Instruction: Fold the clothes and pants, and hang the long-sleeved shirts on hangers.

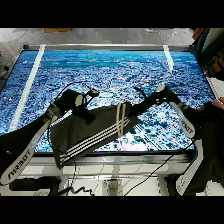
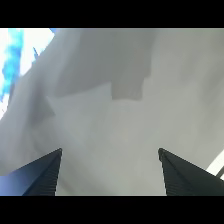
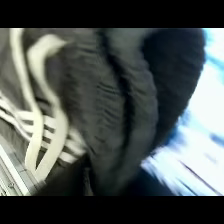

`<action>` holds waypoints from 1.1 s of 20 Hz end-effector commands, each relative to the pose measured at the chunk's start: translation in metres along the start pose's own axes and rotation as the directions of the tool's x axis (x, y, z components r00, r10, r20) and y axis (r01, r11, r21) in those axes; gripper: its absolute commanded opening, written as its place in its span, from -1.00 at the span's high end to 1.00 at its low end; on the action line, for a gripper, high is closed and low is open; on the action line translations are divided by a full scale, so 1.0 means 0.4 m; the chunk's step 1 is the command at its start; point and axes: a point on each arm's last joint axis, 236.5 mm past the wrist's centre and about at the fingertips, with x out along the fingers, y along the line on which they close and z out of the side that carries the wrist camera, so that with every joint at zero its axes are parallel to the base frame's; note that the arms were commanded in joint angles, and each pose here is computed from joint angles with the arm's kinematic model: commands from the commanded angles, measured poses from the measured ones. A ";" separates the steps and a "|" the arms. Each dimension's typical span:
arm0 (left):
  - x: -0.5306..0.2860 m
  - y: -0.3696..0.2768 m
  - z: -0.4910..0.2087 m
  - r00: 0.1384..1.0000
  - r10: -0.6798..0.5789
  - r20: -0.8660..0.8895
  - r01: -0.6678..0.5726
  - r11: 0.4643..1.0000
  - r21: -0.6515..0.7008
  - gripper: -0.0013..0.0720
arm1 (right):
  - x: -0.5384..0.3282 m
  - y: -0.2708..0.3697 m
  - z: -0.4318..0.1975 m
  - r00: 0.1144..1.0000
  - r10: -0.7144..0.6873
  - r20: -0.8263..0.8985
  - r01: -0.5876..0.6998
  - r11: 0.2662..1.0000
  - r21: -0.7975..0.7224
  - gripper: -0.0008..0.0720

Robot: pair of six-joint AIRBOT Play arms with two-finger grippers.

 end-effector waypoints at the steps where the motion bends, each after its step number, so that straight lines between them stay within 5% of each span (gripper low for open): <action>1: -0.010 0.035 0.026 0.998 0.025 0.056 -0.024 1.000 -0.020 -0.92 | 0.089 0.068 0.033 0.999 -0.031 -0.006 0.030 0.994 -0.109 0.90; 6: -0.163 0.117 0.054 0.971 0.090 0.220 -0.071 0.993 -0.095 -0.92 | -0.034 0.104 0.171 0.981 -0.107 0.164 0.123 0.989 -0.088 0.91; 13: -0.547 0.136 0.018 0.823 0.208 0.528 -0.144 0.976 -0.160 -0.92 | -0.599 0.123 0.225 0.819 -0.368 0.440 0.321 0.930 0.181 0.91; 18: -0.722 0.117 -0.041 0.712 0.253 0.656 -0.171 0.967 -0.187 -0.92 | -1.041 0.140 0.001 0.510 -0.634 0.582 0.432 0.773 0.464 0.91; 22: -0.766 0.110 -0.060 0.679 0.263 0.686 -0.177 0.965 -0.195 -0.92 | -1.291 0.185 -0.262 0.229 -0.807 0.544 0.384 0.588 0.711 0.91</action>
